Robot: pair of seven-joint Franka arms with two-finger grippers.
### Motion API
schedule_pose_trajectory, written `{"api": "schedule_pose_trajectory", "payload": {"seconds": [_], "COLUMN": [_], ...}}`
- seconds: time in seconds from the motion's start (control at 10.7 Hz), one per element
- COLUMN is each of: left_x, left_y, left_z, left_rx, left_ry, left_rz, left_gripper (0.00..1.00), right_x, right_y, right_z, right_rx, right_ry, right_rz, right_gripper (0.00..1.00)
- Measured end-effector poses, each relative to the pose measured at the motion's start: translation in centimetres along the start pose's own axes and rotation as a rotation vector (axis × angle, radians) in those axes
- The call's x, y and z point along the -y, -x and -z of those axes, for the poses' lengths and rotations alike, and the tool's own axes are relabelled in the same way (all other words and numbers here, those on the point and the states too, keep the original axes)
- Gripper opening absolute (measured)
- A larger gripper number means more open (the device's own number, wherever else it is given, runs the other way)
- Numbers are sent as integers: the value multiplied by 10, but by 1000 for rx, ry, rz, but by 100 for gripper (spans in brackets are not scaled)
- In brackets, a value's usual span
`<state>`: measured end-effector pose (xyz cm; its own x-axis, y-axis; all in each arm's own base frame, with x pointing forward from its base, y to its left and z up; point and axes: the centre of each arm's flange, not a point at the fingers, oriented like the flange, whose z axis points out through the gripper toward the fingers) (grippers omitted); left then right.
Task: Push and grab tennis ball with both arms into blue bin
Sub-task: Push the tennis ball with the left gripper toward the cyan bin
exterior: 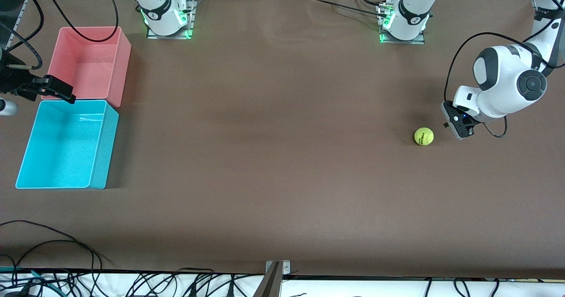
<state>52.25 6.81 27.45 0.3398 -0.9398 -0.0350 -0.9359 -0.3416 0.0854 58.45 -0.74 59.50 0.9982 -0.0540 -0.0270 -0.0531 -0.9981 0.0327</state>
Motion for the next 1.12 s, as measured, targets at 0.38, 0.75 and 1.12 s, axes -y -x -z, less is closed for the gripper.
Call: {"api": "schedule_pose_trajectory", "payload": {"seconds": [0.38,0.75,1.12], "left_x": [15,17,17], "left_y": [15,10,9], "left_z": [-26,-54,-73], "left_rx": [-1,4,6], "left_ry": [-67,-68,-54], "left_rz": [-186,-208,-207], "left_gripper": [1,1,1], "right_x": [-1,-1,-2], "right_y": [-1,-1,-1], "right_z": [-2,-2,-3], "right_rx": [3,4,5], "right_ry": [0,0,0], "right_rz": [-1,-2,-3], "right_gripper": [100,100,100]}}
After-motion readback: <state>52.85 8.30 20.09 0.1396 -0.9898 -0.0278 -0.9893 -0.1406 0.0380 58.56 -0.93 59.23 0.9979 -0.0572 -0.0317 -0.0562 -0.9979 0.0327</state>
